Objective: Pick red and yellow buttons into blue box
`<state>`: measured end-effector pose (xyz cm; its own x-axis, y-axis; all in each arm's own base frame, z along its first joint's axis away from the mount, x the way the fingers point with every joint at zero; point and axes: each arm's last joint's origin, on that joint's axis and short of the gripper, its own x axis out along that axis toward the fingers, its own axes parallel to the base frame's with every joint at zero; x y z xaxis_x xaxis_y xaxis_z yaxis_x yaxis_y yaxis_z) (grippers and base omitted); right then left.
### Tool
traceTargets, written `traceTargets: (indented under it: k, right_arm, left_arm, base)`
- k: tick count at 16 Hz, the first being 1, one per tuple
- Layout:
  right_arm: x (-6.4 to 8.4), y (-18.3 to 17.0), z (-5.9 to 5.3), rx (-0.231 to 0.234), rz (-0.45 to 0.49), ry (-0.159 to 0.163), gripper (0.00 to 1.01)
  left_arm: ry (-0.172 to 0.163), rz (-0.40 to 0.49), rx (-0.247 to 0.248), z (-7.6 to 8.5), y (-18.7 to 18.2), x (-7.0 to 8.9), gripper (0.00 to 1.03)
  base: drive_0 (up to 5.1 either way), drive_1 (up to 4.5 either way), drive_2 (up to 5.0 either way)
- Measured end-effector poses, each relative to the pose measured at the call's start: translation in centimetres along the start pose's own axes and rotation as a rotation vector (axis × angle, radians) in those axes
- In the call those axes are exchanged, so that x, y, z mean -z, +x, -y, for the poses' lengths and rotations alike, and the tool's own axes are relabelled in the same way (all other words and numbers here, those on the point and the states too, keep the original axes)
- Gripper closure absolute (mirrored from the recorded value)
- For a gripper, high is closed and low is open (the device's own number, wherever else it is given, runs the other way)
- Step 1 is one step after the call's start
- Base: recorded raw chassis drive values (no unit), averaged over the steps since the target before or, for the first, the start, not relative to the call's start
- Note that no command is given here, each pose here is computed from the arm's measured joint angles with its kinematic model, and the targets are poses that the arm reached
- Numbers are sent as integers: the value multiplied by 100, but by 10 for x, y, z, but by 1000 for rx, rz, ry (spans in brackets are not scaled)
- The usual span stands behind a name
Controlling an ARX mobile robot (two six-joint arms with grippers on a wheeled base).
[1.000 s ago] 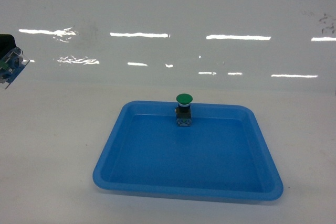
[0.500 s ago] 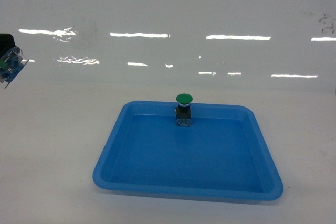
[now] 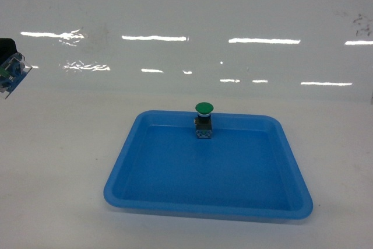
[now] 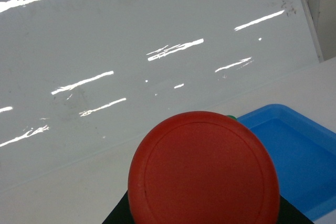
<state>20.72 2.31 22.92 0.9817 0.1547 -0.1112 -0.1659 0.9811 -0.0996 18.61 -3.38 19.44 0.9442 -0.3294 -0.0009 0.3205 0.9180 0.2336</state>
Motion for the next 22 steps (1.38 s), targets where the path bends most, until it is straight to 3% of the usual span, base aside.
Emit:
traceTargets:
  k: [7, 22]
  right_arm:
    - [0, 0, 0, 0, 1, 0, 75]
    - [0, 0, 0, -3, 4, 0, 75]
  left_arm:
    - [0, -1, 0, 0, 0, 0, 79]
    - [1, 3, -4, 0, -1, 0, 79]
  base:
    - [47, -429, 411]
    - [435, -424, 20]
